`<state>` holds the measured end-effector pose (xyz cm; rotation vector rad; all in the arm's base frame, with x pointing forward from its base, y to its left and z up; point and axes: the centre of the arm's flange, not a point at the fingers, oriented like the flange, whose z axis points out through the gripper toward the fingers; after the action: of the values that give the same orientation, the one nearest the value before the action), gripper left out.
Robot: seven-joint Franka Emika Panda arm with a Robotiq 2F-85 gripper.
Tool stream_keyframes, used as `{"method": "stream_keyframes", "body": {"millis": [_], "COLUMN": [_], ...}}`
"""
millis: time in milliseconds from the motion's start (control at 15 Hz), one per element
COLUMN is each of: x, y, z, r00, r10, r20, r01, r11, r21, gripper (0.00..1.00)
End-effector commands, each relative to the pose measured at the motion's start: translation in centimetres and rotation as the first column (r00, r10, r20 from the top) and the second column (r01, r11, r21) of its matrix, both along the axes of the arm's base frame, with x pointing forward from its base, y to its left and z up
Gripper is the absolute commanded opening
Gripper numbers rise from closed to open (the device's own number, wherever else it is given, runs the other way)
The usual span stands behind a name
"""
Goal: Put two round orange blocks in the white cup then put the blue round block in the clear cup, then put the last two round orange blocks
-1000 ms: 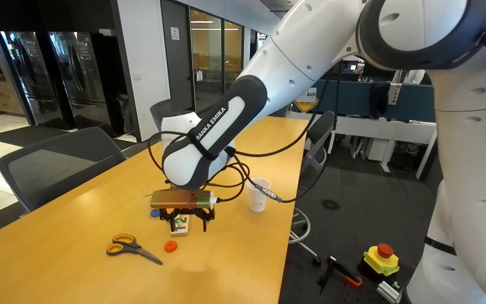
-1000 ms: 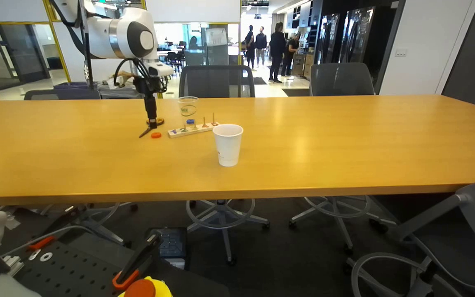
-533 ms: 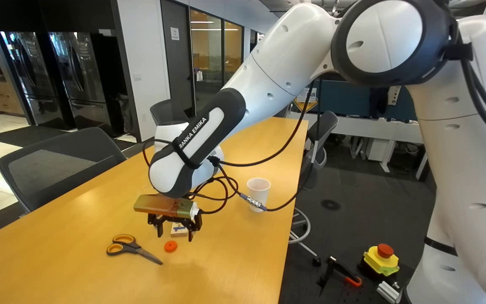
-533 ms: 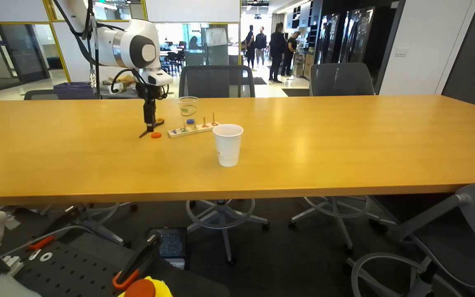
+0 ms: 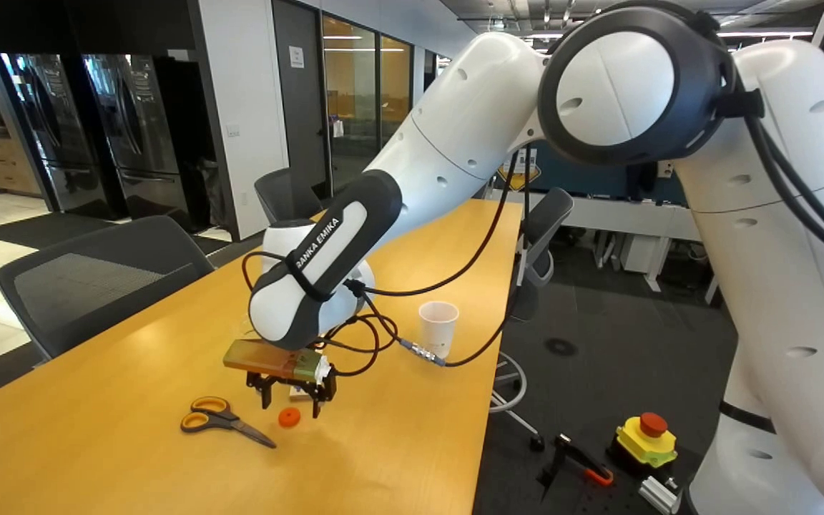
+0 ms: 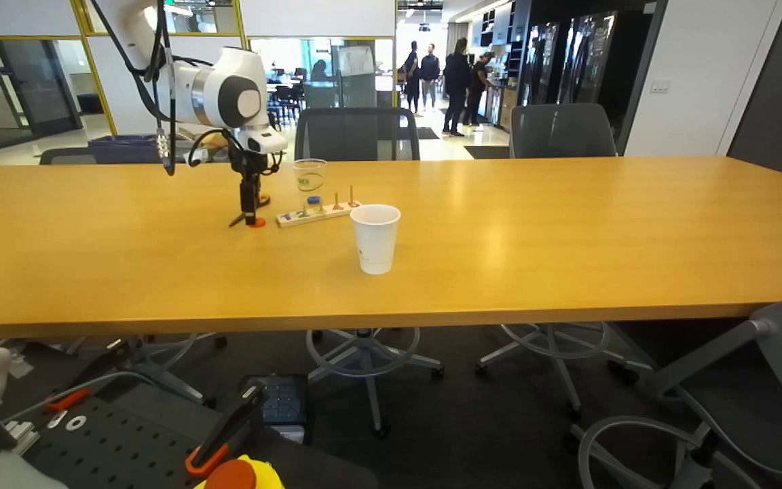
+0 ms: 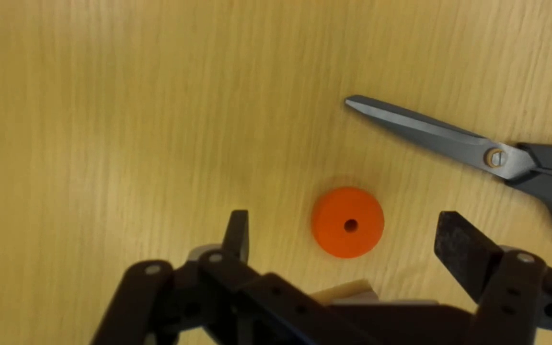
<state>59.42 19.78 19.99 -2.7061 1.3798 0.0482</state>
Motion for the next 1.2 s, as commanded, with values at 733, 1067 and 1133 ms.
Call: {"method": "stream_keyframes", "body": {"millis": [733,1067,1133], "x": [1.24,0.98,0.94], "y": [1.73,1.65,1.67], "z": [-1.47,-1.60,-1.64], "r00": [0.994,0.985,0.983], "r10": [0.110,0.175,0.185], "r20": [0.024,0.011,0.009], "r01": [-0.108,-0.173,-0.183], "r11": [0.989,0.980,0.978], "r21": [-0.097,-0.101,-0.102], "gripper": [1.00,0.75,0.74]}}
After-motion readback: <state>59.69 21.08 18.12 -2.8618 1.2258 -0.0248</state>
